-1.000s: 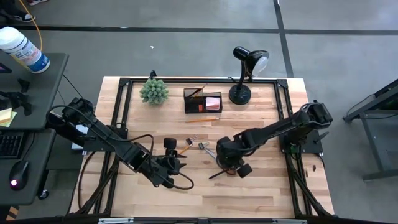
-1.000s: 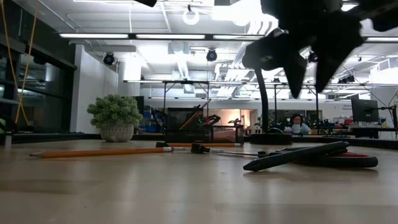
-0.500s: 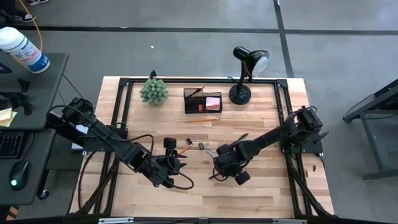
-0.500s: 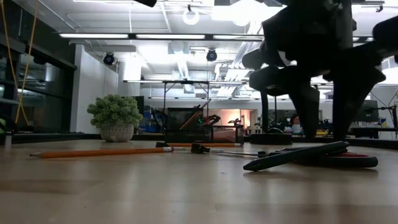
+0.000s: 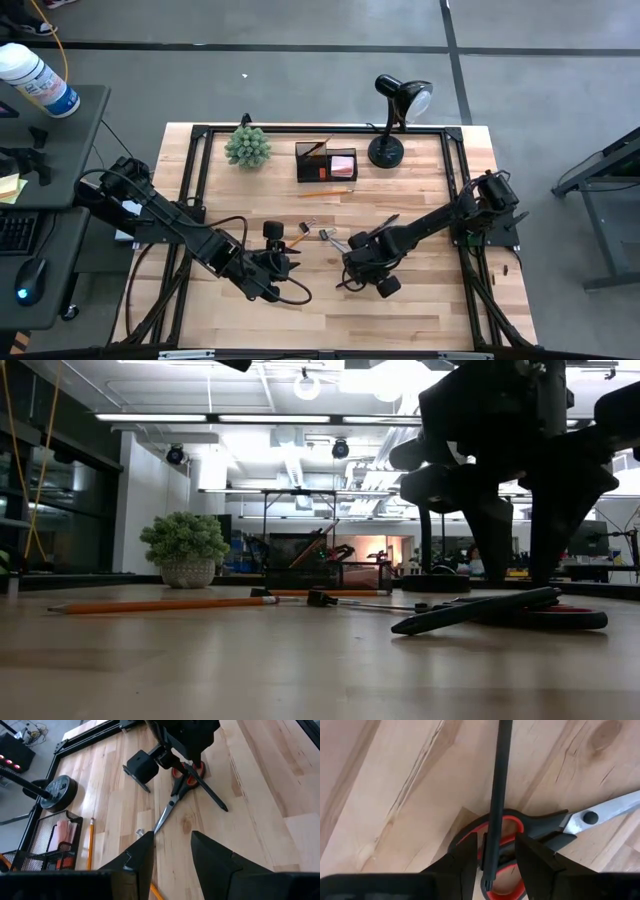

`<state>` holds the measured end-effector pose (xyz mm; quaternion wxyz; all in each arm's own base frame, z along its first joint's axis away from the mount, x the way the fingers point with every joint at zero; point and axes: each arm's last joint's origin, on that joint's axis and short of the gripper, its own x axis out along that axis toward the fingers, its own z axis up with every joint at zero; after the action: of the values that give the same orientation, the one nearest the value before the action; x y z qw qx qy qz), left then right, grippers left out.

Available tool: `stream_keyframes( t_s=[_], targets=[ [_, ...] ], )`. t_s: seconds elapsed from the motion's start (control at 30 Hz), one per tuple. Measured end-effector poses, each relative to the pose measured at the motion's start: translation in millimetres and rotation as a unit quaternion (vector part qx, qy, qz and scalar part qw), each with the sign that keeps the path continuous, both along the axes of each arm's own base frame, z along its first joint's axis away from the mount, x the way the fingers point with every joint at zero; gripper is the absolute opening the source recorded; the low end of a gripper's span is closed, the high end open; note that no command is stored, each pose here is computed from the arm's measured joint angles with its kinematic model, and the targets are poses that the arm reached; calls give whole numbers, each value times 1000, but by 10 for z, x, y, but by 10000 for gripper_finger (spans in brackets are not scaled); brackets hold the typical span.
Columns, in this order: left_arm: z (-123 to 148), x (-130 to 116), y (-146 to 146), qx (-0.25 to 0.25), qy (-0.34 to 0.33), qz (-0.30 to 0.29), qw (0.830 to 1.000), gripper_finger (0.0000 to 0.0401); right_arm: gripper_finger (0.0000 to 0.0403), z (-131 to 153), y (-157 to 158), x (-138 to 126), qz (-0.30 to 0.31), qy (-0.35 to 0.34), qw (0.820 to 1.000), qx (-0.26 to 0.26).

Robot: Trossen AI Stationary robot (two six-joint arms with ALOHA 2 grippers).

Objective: Pick and place office supplies into organizer
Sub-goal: Put the bottom black pen into the black desk organizer

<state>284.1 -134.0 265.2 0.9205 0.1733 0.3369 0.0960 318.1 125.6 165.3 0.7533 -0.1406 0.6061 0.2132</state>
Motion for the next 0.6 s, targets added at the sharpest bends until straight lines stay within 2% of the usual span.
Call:
stream_keyframes(
  t_s=[0.6],
  targets=[
    [-6, -2, 1, 3, 3, -1, 1000, 117, 124, -103, 100, -19, -9, 17, 1000, -3]
  ],
)
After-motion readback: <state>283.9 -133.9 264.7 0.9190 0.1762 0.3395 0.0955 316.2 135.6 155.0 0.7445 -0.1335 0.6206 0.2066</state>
